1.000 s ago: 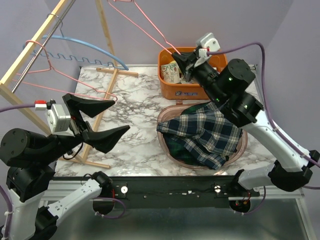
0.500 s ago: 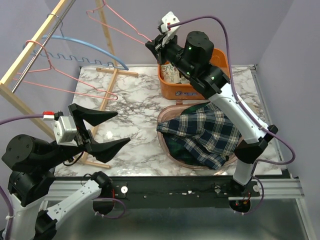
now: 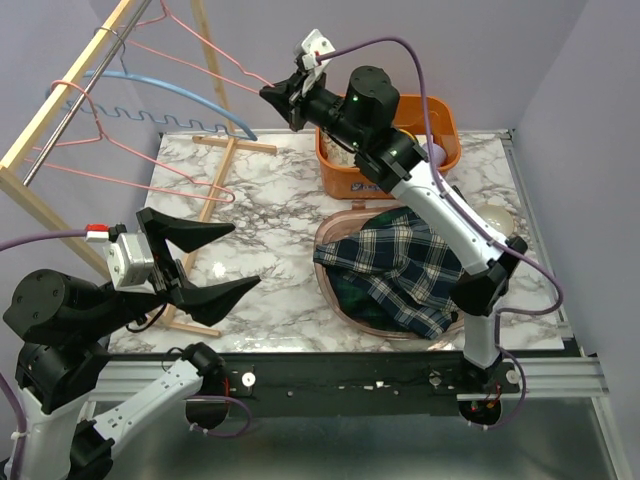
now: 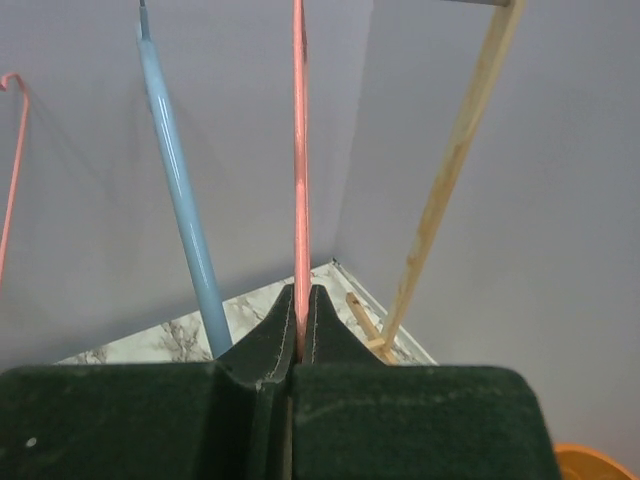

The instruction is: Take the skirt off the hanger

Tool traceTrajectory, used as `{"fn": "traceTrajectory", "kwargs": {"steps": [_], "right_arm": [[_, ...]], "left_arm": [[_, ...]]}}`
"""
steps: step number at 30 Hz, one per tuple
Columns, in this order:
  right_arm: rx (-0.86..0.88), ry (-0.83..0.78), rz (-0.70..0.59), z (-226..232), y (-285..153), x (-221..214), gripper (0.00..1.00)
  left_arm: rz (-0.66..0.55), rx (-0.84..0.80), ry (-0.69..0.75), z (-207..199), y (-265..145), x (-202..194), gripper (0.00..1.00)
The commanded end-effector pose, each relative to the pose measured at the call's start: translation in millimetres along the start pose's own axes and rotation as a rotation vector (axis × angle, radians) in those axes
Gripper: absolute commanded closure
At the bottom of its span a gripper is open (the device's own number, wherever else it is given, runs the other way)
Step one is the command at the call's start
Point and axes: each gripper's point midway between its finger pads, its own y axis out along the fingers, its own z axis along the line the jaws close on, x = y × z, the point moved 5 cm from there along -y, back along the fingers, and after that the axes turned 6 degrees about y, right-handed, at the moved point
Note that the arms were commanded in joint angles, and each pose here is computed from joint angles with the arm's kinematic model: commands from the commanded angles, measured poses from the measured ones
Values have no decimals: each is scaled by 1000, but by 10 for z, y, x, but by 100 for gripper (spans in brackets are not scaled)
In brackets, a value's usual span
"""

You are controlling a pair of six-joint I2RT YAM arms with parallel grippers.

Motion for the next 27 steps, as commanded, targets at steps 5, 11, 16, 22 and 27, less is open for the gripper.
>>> {"fn": "traceTrajectory", "kwargs": {"steps": [5, 11, 16, 22, 27], "right_arm": [[46, 42, -98, -5, 368, -146, 99], [21, 64, -97, -50, 495, -348, 99], [-25, 77, -50, -105, 499, -496, 92], [-84, 65, -61, -134, 151, -174, 43], [-180, 93, 12, -137, -419, 18, 7]], "left_arm": [[3, -18, 7, -25, -14, 30, 1], [3, -19, 5, -30, -19, 25, 1], [2, -10, 8, -16, -15, 19, 1], [1, 2, -2, 31, 59, 24, 1], [3, 56, 7, 121, 96, 48, 1]]}}
